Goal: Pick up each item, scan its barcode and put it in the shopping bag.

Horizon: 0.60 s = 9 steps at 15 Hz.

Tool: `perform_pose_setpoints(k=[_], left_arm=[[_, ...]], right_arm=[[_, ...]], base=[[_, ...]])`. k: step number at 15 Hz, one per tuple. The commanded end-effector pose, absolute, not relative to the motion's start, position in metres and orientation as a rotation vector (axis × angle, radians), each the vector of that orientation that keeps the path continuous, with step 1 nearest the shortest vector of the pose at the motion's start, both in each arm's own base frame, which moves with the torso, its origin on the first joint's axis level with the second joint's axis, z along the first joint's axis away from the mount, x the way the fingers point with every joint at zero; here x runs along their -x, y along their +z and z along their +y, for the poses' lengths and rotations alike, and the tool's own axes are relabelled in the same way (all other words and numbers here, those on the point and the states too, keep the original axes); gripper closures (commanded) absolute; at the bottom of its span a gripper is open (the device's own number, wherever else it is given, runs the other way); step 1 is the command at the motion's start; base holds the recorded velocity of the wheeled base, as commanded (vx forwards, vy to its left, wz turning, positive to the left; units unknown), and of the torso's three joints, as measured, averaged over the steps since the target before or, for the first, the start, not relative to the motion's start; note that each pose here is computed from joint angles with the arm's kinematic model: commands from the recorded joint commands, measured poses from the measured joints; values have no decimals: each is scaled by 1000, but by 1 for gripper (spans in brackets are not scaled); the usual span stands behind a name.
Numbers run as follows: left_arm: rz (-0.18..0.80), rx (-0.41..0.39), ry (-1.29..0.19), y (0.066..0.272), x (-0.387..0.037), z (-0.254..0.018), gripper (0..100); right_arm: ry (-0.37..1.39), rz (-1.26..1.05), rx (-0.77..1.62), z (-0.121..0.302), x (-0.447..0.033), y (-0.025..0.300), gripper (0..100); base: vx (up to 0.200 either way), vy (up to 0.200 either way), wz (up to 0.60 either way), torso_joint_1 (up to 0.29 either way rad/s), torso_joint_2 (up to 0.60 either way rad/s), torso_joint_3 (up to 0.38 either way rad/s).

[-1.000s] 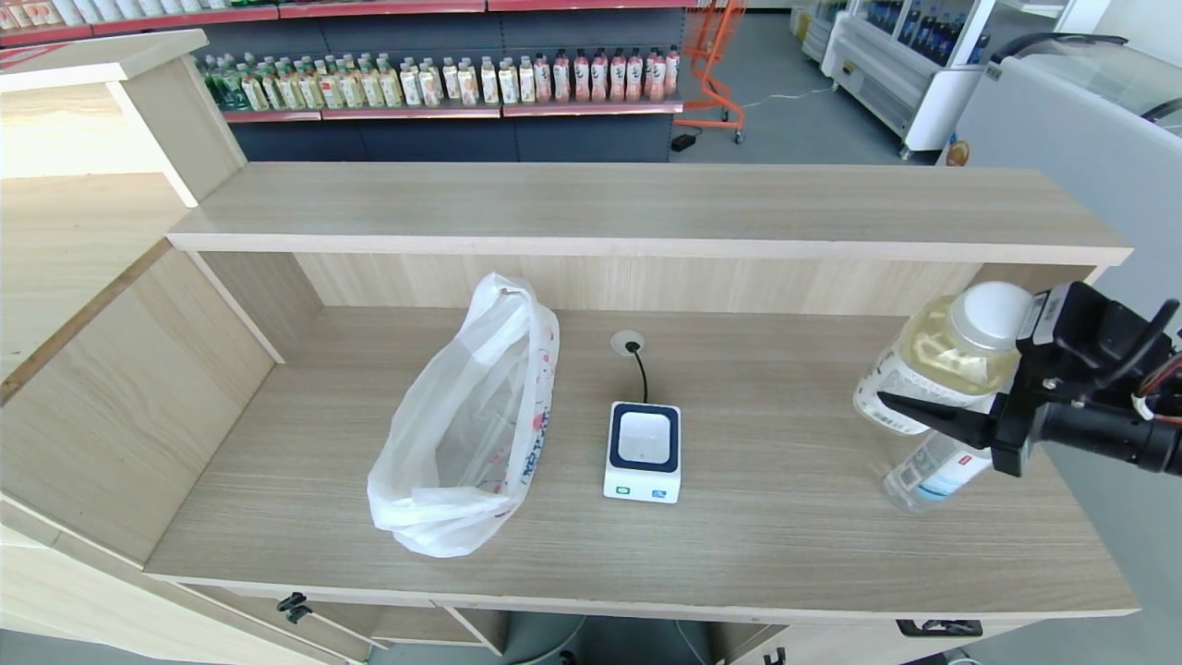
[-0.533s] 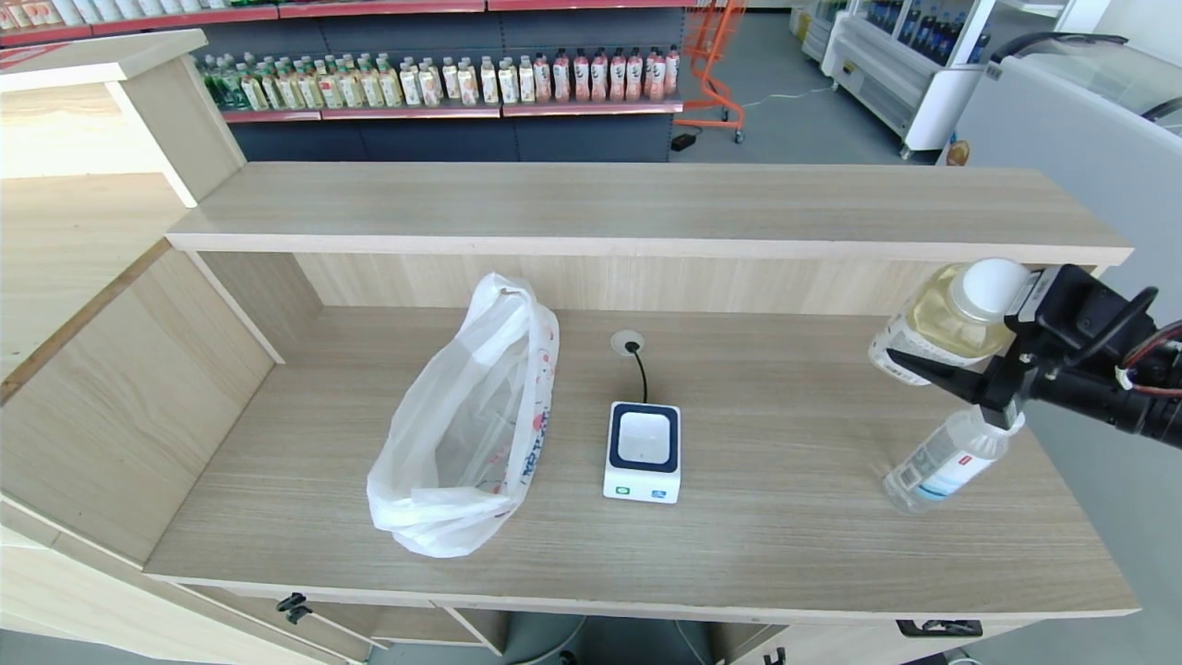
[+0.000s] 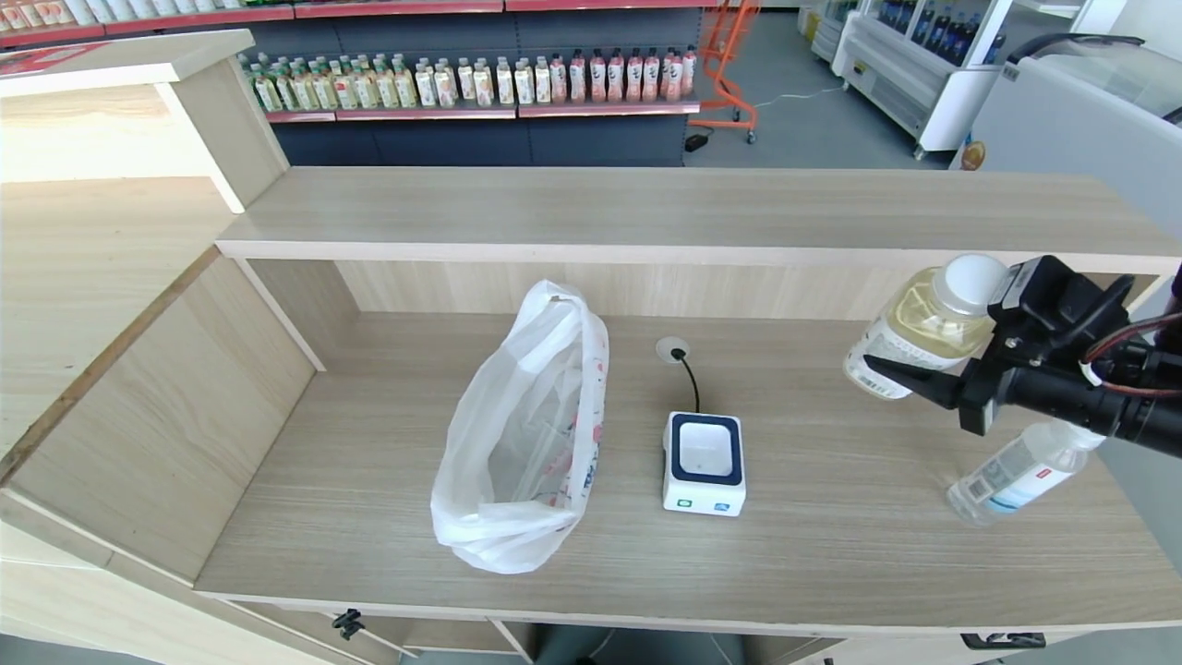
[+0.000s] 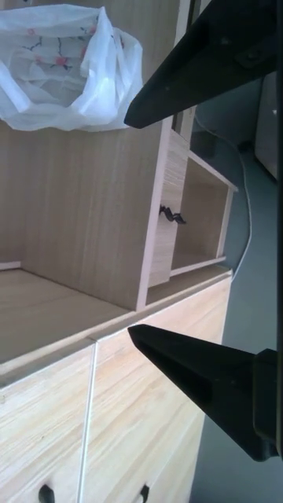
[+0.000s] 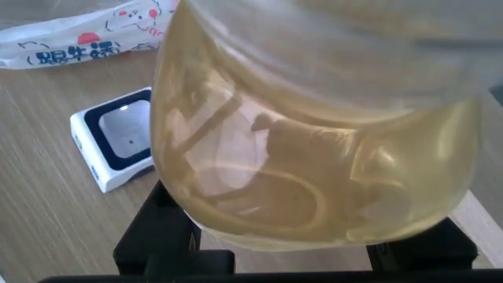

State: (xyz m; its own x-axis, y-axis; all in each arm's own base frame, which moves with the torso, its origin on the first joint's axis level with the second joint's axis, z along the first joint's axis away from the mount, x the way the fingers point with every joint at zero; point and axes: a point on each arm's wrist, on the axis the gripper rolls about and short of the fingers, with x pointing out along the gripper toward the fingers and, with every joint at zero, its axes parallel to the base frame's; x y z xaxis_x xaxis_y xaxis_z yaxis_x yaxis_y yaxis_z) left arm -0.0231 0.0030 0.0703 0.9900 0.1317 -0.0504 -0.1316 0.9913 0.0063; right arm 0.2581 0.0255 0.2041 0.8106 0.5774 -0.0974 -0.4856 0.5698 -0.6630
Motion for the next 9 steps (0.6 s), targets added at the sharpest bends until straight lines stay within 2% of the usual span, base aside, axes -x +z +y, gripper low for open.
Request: perform_pose_setpoints(k=[1,2,9], left_arm=[[51,-3,132,70,23,3,0],[51,-5,132,70,23,3,0],[51,-5,132,70,23,3,0]], right_arm=[[637,-113,730,26,-264,197,100],[645,-93,724,26,-268,191,100],[746,-111,826,34,-307,167,100]], base=[[0,200,0,7,7,2],[0,200,0,2,2,2],[0,0,0,0,0,0]])
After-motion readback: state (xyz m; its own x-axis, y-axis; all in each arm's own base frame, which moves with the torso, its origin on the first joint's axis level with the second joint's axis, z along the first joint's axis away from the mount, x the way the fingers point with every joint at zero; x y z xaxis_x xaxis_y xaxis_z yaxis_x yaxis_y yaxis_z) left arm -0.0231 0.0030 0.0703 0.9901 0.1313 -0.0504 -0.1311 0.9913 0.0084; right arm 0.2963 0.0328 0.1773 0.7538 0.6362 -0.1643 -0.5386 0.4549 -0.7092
